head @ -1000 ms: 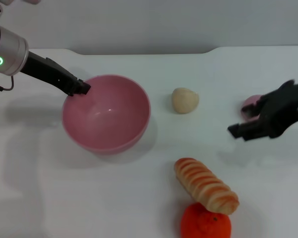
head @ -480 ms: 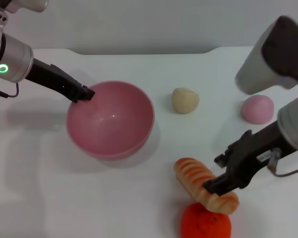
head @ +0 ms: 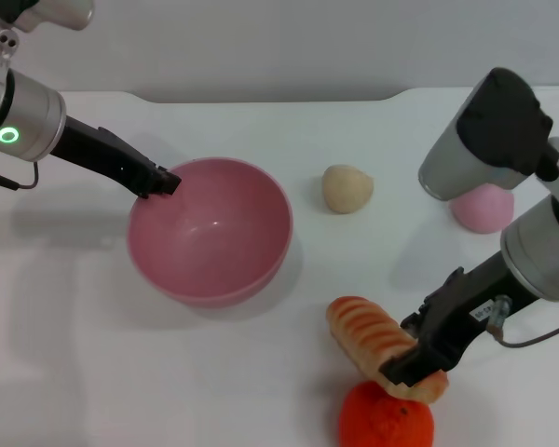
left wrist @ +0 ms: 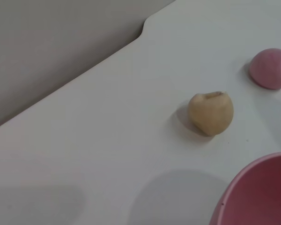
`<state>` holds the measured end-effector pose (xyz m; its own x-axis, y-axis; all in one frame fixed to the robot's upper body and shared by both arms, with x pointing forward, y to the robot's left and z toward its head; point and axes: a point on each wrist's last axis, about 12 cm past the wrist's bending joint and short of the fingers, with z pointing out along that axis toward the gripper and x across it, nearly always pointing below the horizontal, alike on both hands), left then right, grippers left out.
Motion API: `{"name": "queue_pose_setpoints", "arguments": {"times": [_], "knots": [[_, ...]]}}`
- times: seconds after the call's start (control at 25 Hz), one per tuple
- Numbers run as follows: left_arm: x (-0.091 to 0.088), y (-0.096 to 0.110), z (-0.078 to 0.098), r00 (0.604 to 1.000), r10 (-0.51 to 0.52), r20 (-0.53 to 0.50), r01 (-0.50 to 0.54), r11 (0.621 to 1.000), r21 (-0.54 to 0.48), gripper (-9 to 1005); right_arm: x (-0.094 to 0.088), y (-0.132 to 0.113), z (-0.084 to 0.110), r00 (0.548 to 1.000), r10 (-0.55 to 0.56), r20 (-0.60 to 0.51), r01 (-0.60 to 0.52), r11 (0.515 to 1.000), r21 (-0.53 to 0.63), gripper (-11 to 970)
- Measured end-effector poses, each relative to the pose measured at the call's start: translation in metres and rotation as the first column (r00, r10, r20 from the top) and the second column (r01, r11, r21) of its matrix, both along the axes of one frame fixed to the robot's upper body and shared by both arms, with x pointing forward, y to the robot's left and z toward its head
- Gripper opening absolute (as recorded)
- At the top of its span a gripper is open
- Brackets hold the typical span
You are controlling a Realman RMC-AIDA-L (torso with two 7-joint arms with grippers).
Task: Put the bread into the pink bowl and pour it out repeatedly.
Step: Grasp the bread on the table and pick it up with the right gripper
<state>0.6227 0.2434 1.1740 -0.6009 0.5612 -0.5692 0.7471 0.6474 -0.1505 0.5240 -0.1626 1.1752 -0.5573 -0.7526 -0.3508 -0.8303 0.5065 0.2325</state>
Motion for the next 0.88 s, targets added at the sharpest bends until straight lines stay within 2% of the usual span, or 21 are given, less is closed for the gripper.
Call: {"name": "queue_pose_setpoints", "arguments": {"times": [0.56,0.88], "knots": [[0.001,-0.002,0.001,1.000,-0.024,0.020,0.024,1.000,0.009,44,0.006,0.009,-0.023,0.998,0.006,-0.059,-0.008,0.999,-0.038,569],[0.002,-0.002,0.002,0.999,-0.034,0.032,0.034,0.999,0.015,43,0.011,0.012,-0.025,0.999,-0.004,-0.041,0.002,1.000,-0.030,544]]}}
